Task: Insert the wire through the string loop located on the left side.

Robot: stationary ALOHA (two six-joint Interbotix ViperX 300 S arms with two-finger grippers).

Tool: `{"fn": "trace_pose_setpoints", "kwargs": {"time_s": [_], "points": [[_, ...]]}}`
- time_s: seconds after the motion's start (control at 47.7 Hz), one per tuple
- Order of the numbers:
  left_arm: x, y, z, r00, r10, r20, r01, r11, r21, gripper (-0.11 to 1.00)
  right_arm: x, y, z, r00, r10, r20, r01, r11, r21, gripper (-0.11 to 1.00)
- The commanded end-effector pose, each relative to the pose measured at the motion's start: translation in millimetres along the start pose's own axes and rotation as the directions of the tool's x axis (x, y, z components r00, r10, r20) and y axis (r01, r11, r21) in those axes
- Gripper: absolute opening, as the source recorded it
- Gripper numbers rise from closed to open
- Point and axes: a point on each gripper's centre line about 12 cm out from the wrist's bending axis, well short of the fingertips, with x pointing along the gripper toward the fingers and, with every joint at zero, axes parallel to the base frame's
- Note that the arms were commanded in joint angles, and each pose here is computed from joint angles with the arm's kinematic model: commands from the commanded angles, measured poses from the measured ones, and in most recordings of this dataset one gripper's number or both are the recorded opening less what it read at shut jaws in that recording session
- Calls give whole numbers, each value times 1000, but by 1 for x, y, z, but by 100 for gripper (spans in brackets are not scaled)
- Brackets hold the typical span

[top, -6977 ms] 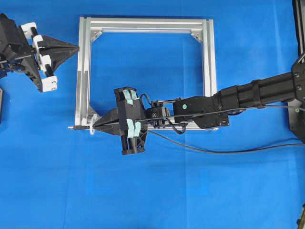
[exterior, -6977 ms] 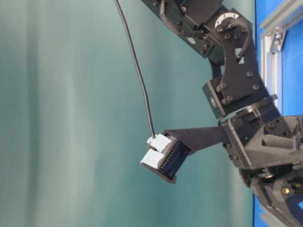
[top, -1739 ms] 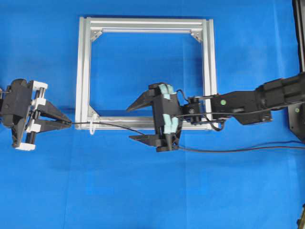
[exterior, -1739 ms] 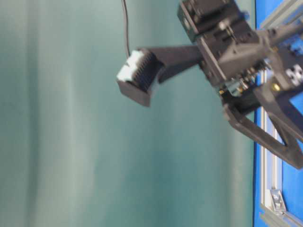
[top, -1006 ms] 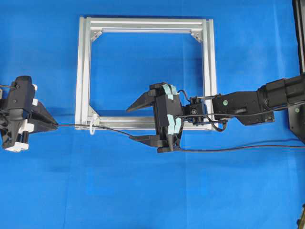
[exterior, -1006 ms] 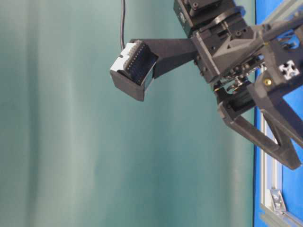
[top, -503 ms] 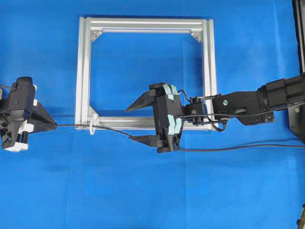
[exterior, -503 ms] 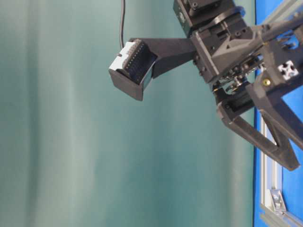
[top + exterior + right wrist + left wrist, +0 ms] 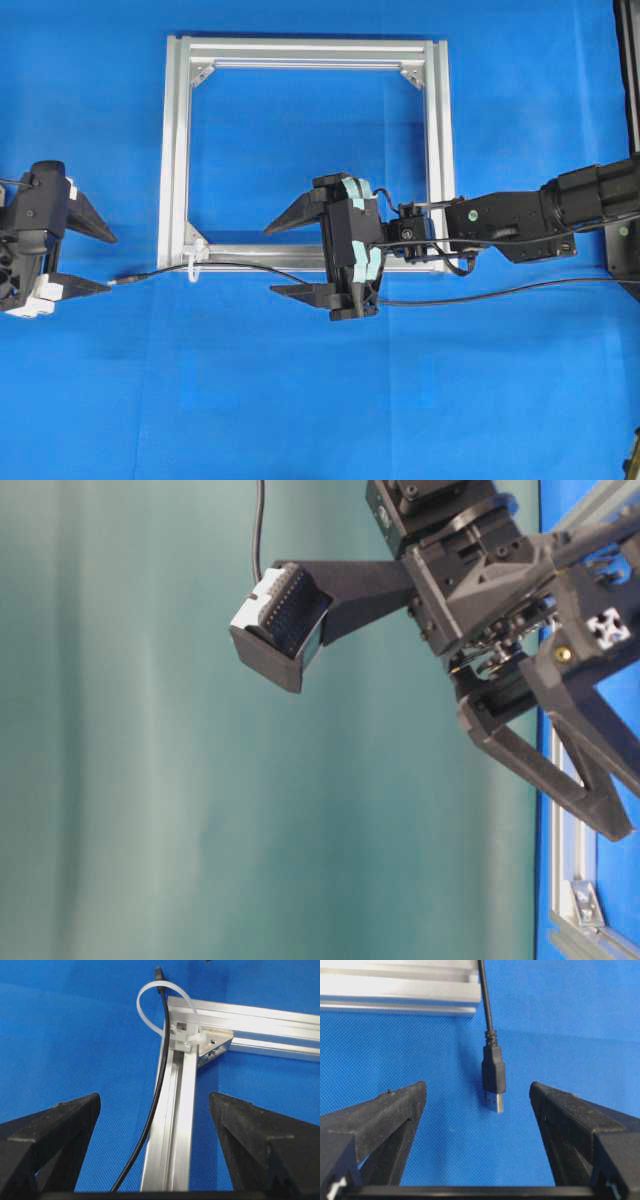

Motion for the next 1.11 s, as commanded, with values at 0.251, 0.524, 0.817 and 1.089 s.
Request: {"fn": "trace_pose_setpoints", "kwargs": {"time_s": [0.251, 0.524, 0.817, 1.089], "points": [[-32, -14, 53, 965, -65, 254, 62, 998, 17, 78, -7, 5, 40, 997, 10, 82, -9, 1000, -4, 90], [-64, -16, 75, 906, -89, 414, 88, 996, 21, 77, -19, 7, 67, 995, 8, 96, -8, 1000, -4, 90], [-80, -9, 85, 867, -64, 494, 57, 998, 30, 77, -30, 10, 92, 994, 8, 109, -7, 1000, -6, 90], [-81, -8, 85, 865, -56, 499, 38, 998, 46, 77, -30, 10, 92, 994, 7, 105, -7, 1000, -6, 90]]}}
